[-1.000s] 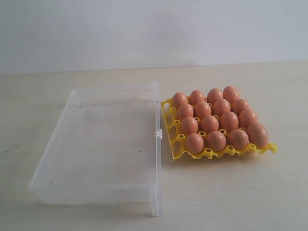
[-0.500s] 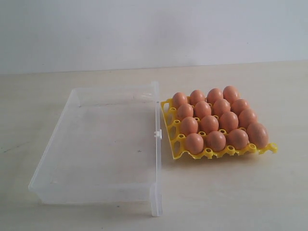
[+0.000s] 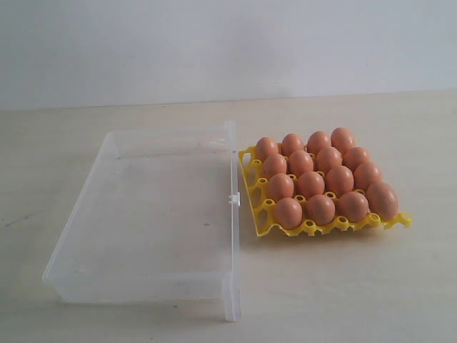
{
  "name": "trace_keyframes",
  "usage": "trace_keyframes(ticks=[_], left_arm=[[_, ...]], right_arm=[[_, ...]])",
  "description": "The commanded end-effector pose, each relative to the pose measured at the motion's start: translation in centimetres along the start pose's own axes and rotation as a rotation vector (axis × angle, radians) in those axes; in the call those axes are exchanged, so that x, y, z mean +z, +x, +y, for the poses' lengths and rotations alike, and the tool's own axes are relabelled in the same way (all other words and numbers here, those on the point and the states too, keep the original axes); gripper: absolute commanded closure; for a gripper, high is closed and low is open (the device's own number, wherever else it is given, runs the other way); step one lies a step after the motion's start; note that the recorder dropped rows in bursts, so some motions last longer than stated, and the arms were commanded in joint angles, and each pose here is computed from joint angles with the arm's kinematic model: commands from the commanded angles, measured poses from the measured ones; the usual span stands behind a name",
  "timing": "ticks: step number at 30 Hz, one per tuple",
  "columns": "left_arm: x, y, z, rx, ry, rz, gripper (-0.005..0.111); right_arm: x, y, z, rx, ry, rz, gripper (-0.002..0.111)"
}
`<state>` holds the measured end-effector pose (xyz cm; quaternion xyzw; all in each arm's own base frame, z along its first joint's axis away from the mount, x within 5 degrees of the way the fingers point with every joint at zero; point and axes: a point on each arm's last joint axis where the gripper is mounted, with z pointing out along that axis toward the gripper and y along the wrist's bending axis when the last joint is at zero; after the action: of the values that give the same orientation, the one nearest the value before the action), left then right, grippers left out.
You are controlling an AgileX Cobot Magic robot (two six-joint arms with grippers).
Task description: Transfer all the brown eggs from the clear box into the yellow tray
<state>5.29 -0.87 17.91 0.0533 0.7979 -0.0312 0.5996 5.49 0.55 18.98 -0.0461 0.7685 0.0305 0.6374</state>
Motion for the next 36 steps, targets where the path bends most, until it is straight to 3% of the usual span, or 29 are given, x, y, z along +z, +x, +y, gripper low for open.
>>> trace_keyframes(ticks=[1,36], left_arm=[[-0.08,-0.23,0.02,-0.002,-0.003,-0.019,0.107],[-0.08,-0.23,0.02,-0.002,-0.003,-0.019,0.107]], right_arm=[[0.00,0.05,-0.05,-0.033,0.008,-0.011,0.108],[0.00,0.05,-0.05,-0.012,0.008,-0.011,0.108]])
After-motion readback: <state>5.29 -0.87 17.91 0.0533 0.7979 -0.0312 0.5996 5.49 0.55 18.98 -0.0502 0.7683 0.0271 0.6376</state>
